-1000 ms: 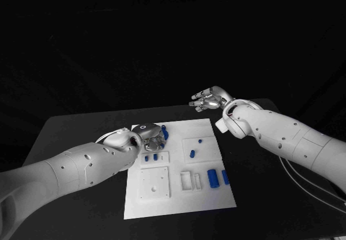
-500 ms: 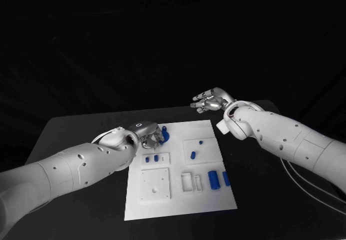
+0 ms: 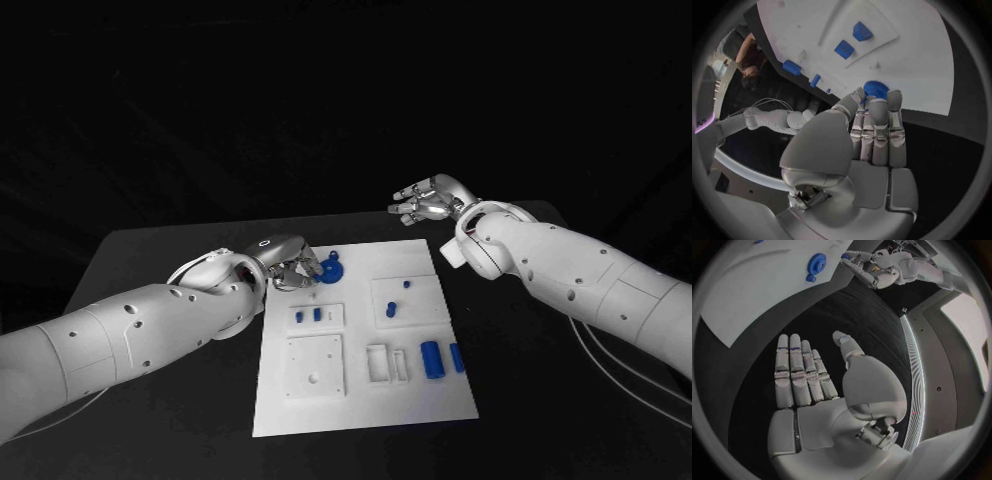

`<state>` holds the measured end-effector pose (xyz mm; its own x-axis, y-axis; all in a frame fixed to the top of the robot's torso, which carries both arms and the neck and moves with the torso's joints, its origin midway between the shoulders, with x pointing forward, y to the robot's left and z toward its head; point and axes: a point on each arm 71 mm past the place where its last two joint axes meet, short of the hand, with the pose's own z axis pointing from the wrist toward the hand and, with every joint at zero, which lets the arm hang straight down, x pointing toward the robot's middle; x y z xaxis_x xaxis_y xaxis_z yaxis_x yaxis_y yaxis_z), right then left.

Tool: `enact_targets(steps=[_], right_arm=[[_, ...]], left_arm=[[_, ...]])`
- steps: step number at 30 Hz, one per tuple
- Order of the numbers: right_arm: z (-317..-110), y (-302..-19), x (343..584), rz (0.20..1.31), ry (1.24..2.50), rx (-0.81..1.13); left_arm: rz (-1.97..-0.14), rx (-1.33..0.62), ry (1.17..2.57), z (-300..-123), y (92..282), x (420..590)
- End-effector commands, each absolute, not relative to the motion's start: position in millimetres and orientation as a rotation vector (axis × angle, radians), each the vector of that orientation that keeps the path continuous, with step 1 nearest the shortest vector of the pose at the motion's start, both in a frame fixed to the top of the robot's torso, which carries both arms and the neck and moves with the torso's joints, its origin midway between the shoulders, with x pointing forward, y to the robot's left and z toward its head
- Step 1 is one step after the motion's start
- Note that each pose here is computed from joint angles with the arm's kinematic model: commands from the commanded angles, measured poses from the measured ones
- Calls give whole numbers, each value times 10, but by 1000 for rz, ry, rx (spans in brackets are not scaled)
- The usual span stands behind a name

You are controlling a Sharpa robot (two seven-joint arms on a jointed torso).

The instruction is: Assemble the parts on the task board

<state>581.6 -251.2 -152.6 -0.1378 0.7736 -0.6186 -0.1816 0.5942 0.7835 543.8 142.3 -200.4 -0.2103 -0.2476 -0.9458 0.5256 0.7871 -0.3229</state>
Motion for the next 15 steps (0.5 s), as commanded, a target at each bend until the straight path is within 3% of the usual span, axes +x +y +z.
enact_targets(steps=[1, 15], right_arm=[[-1527, -2505, 5815, 905, 1497, 521], [-1526, -2514, 5813, 904, 1497, 522]], left_arm=[[-729, 193, 1670, -2007, 1457, 5421], [-712, 195, 1694, -2031, 1555, 5406]])
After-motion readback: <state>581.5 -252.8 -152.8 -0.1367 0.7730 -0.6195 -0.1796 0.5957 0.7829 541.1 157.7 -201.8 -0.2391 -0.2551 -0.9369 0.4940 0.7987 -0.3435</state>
